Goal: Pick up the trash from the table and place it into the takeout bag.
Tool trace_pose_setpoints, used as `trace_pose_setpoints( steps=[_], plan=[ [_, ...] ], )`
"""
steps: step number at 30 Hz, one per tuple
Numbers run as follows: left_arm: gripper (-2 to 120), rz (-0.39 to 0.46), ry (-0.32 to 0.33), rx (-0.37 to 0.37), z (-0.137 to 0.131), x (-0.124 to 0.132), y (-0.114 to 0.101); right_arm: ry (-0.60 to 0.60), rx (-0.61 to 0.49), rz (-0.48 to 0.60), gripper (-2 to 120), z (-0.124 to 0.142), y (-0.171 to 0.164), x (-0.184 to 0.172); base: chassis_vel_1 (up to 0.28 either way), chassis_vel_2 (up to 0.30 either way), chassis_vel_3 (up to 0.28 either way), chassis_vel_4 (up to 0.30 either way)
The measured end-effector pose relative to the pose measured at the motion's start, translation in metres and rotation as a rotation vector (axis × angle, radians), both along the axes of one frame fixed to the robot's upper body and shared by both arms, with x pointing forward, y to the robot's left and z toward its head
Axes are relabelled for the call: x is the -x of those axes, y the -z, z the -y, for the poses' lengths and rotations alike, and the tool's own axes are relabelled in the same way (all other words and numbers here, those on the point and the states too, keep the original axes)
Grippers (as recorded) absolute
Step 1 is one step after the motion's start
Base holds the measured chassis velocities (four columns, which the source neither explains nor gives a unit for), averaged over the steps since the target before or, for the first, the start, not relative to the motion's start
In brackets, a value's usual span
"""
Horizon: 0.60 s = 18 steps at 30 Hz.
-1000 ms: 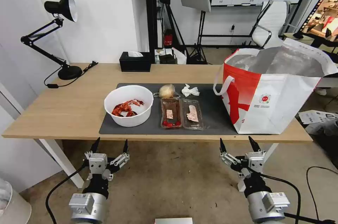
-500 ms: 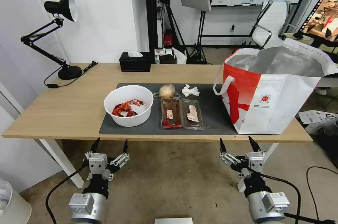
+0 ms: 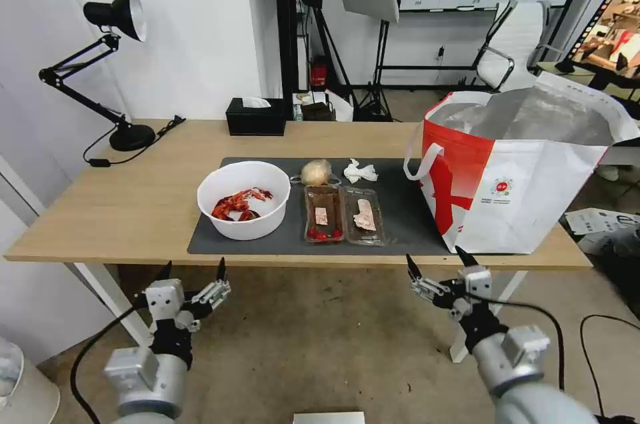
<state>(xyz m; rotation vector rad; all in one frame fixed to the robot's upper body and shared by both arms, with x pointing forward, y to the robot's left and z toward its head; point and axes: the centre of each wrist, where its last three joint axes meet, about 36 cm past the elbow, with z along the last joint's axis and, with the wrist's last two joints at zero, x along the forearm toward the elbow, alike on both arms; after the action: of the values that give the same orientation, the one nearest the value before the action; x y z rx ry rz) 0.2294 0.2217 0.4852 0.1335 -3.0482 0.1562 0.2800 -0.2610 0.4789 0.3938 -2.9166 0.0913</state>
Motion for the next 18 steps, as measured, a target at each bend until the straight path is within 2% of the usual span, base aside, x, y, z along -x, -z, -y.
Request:
trace_pose_setpoints(
  steps=[8,14,18],
  plan=[
    [100,0.021,0.011,-0.003,0.0,0.001,0.003,-0.038,0.007,-0.032,100,0.005,-0.009,-0.007,0.0,0.0,0.0,0.0],
    [100,0.022,0.019,-0.018,0.0,0.001,0.003,-0.053,-0.103,0.076,100,0.0,0.003,-0.006,0.0,0.0,0.0,0.0],
    [100,0.024,0.021,-0.024,-0.001,0.001,0.003,-0.05,-0.114,0.078,100,0.0,0.007,-0.004,0.0,0.0,0.0,0.0]
  ],
)
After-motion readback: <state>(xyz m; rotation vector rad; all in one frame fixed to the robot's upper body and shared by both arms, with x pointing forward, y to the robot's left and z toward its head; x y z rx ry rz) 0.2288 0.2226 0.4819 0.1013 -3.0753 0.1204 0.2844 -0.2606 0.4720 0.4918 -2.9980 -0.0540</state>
